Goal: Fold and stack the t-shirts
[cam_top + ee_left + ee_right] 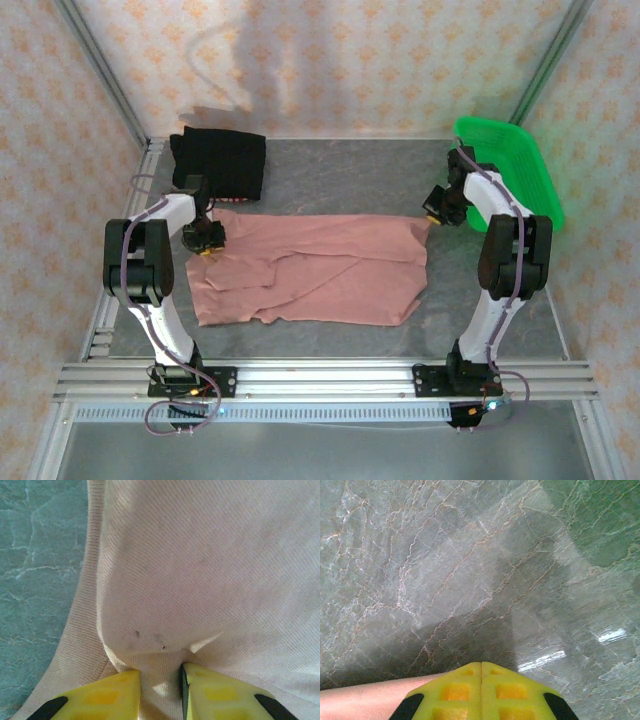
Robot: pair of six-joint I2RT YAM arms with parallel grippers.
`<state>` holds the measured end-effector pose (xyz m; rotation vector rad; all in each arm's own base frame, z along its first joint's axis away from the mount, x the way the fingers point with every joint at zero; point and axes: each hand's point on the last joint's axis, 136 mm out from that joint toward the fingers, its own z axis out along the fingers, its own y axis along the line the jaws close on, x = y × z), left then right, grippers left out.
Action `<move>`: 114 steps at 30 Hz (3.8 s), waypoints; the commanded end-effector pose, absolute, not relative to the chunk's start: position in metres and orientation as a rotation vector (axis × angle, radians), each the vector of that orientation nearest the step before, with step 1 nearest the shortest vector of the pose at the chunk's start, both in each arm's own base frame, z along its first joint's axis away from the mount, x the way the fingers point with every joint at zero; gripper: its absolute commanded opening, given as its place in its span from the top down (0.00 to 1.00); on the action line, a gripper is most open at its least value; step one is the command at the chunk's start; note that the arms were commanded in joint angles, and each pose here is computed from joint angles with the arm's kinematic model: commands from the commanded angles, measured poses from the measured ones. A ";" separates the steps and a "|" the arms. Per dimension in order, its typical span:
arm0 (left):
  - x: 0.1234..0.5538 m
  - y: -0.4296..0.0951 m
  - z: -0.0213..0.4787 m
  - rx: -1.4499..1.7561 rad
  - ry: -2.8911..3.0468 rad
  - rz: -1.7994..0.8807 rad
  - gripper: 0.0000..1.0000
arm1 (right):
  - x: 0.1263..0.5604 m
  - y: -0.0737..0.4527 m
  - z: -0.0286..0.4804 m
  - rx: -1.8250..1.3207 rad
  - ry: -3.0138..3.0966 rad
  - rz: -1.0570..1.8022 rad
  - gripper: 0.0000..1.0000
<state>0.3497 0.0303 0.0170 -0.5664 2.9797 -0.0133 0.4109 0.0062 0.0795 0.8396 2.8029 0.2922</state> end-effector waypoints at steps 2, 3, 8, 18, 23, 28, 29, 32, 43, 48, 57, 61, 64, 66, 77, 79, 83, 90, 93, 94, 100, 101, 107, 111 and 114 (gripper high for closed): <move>0.320 0.040 -0.006 -0.545 3.102 0.122 0.72 | 0.424 -0.062 0.099 0.955 2.616 0.011 0.95; 0.320 0.039 -0.005 -0.535 3.103 0.119 0.72 | 0.429 -0.059 0.102 0.936 2.608 0.036 0.90; 0.322 0.031 -0.006 -0.491 3.108 0.111 0.72 | 0.447 -0.053 0.127 0.882 2.509 0.127 0.73; 0.326 0.017 -0.004 -0.444 3.098 0.059 0.71 | 0.406 0.007 0.126 0.772 2.675 0.326 0.68; 0.326 0.016 -0.001 -0.451 3.088 0.054 0.71 | 0.396 0.025 0.092 0.784 2.731 0.322 0.67; 0.325 0.015 0.003 -0.447 3.079 0.046 0.71 | 0.400 0.038 0.067 0.756 2.793 0.311 0.66; 0.325 0.016 0.004 -0.454 3.076 0.042 0.71 | 0.400 0.040 0.062 0.745 2.807 0.294 0.67; 0.326 0.015 0.006 -0.458 3.070 0.037 0.71 | 0.400 0.042 0.050 0.743 2.852 0.250 0.67; 0.325 0.016 0.006 -0.495 3.070 0.049 0.71 | 0.421 0.026 0.021 0.727 2.863 -0.086 0.91; 0.328 0.016 0.006 -0.510 3.063 0.047 0.71 | 0.427 0.014 0.016 0.663 2.894 -0.221 1.00; 0.336 0.017 0.008 -0.532 3.053 0.052 0.71 | 0.443 -0.009 0.028 0.570 2.844 -0.424 1.00; 0.345 0.010 0.014 -0.550 3.027 -0.023 0.70 | 0.457 -0.011 0.049 0.550 2.764 -0.406 0.98; 0.359 0.001 0.027 -0.560 2.966 -0.121 0.66 | 0.466 -0.011 0.072 0.522 2.691 -0.346 0.92; 0.368 -0.003 0.043 -0.567 2.910 -0.175 0.61 | 0.469 -0.012 0.085 0.495 2.677 -0.311 0.81; 0.369 -0.001 0.195 -0.624 2.624 -0.340 0.31 | 0.396 0.060 0.189 0.321 2.625 0.308 0.28; 0.342 -0.007 0.200 -0.670 2.643 -0.379 0.29 | 0.358 0.080 0.193 0.354 2.674 0.467 0.27; 0.270 -0.017 0.177 -0.809 2.708 -0.422 0.26 | 0.273 0.093 0.173 0.554 2.770 0.572 0.26; 0.181 -0.023 0.109 -1.020 2.818 -0.387 0.26 | 0.179 0.100 0.114 0.805 2.851 0.646 0.28; 0.177 -0.020 0.092 -1.084 2.840 -0.357 0.28 | 0.160 0.105 0.089 0.807 2.924 0.614 0.30; 0.179 -0.019 0.091 -1.090 2.845 -0.346 0.28 | 0.157 0.103 0.084 0.816 2.934 0.585 0.32; 0.190 -0.013 0.073 -1.169 2.830 -0.304 0.31 | 0.142 0.083 0.062 0.911 2.943 0.425 0.54; 0.190 -0.012 0.070 -1.181 2.822 -0.294 0.31 | 0.141 0.081 0.059 0.932 2.932 0.408 0.56; 0.191 -0.005 0.057 -1.235 2.803 -0.239 0.32 | 0.158 0.073 0.041 0.982 2.873 0.329 0.67; 0.193 -0.003 0.044 -1.262 2.797 -0.222 0.34 | 0.176 0.071 0.033 0.990 2.841 0.281 0.67; 0.199 -0.001 0.041 -1.262 2.779 -0.224 0.35 | 0.191 0.072 0.032 0.981 2.798 0.286 0.67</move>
